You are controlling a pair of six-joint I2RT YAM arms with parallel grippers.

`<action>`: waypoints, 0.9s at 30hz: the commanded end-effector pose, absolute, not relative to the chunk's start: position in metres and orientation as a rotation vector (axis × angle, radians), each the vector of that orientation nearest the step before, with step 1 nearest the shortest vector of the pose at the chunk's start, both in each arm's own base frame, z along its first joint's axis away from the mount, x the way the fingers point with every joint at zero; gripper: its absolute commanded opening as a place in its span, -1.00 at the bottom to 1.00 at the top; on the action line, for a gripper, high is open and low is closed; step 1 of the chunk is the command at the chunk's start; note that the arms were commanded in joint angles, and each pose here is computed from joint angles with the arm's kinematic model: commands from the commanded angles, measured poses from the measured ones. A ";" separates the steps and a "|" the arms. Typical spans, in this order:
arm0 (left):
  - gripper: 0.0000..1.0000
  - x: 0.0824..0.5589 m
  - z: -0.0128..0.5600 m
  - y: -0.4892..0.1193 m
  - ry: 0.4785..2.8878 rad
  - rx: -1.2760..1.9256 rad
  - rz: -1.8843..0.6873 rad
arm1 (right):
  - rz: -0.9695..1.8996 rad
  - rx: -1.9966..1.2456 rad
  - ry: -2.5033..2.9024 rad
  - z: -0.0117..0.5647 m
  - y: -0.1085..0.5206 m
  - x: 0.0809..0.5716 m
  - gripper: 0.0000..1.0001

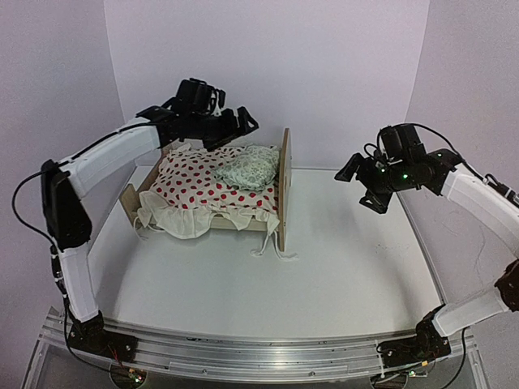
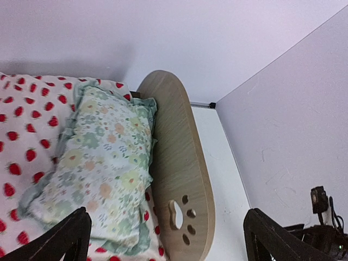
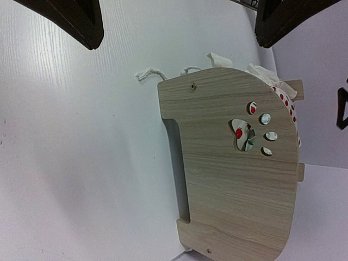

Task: Set up the pet bed
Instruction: Place the pillow on the bed frame with the mattress attached, then reset both arms

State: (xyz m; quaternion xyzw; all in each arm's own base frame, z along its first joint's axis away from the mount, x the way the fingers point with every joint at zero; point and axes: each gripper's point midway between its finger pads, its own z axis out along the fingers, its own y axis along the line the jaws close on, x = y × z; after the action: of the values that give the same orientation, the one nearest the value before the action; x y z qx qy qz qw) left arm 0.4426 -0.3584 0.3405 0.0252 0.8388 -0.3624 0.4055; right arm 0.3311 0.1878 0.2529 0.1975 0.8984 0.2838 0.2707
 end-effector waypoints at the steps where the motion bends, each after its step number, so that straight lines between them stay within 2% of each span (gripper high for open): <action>1: 0.99 0.407 0.378 -0.287 2.042 0.051 -0.692 | 0.729 0.373 2.311 0.290 0.180 0.332 0.96; 12: 0.99 0.302 0.326 -0.156 2.184 -0.106 -0.335 | 0.735 0.436 2.328 0.276 0.172 0.319 0.97; 27: 0.99 0.262 0.311 -0.121 2.226 -0.214 -0.323 | 0.719 0.411 2.342 0.273 0.171 0.316 0.97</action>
State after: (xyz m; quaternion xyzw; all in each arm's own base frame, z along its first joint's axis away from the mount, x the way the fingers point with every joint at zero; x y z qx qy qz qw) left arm 0.2710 -0.1340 0.3141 -0.0644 0.8914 -0.1357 0.4277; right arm 0.3156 0.1746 0.2590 0.1669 0.8989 0.2728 0.2994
